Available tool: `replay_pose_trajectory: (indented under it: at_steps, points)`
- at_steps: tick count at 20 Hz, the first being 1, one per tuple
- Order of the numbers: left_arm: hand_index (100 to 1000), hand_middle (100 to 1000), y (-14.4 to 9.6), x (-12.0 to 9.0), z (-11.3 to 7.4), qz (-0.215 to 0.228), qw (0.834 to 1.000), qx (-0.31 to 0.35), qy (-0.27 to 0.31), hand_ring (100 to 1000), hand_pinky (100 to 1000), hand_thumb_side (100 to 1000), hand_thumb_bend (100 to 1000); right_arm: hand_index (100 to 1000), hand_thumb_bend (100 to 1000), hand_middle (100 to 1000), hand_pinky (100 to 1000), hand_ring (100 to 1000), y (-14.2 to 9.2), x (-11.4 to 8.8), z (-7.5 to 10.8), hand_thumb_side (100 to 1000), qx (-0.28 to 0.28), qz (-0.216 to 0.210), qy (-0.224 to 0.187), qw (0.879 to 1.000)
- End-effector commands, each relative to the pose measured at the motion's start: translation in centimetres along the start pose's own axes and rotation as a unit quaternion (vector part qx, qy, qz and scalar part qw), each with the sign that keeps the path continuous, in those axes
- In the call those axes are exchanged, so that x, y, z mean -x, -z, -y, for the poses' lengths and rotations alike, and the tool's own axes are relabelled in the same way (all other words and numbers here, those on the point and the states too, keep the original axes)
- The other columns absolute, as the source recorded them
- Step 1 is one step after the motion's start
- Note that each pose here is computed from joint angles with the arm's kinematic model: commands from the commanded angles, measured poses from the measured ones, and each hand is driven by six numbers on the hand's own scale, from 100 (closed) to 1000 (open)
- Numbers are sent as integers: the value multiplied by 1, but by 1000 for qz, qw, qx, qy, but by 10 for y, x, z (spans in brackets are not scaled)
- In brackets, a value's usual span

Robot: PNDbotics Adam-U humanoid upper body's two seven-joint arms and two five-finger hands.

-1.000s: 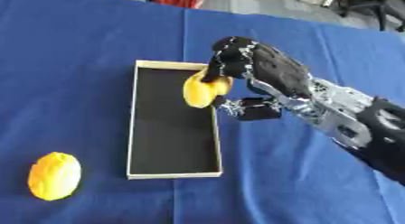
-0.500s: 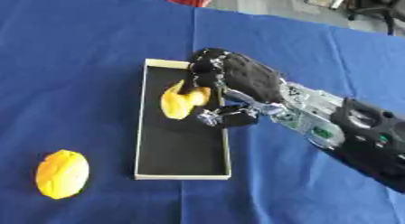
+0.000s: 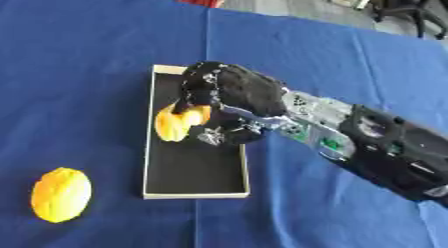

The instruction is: Pick up objects on the table and place them in the box.

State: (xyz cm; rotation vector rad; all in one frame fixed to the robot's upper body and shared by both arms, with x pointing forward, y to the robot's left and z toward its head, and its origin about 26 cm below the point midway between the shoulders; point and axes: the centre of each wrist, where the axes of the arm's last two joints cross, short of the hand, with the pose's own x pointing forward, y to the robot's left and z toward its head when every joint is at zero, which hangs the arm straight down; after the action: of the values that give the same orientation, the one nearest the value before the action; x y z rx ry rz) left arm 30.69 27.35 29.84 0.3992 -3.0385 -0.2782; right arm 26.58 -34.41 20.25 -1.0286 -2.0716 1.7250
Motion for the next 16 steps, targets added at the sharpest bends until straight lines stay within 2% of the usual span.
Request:
replay_pose_trajectory:
  at_steps: [1, 2, 3, 6, 9, 16]
  points:
    - [865, 744, 5, -4, -3, 13, 1000, 8, 4, 749, 906, 569, 100, 893, 139, 830, 804, 888, 2, 3, 7, 332, -14, 3, -22, 1000]
    - [865, 744, 5, -4, -2, 11, 1000, 9, 3, 749, 906, 569, 100, 902, 140, 847, 811, 901, 2, 3, 8, 357, -10, 3, -24, 1000]
    - [865, 744, 4, -4, -2, 10, 1000, 9, 3, 749, 907, 570, 100, 927, 100, 876, 825, 923, 2, 5, 11, 494, -1, 0, -27, 1000]
    - [865, 744, 2, -4, -2, 5, 1000, 10, 1, 749, 908, 569, 100, 949, 100, 878, 820, 927, 2, 9, 18, 558, 39, -11, -25, 999]
    - [865, 744, 0, -3, -2, -2, 1000, 13, 0, 748, 909, 569, 100, 952, 100, 882, 817, 925, 0, 14, 25, 493, 77, -15, -12, 997]
    - [866, 744, -5, -3, -4, -12, 1000, 16, 6, 749, 908, 569, 100, 950, 100, 882, 813, 918, -13, 22, 35, 408, 130, -17, 15, 991]
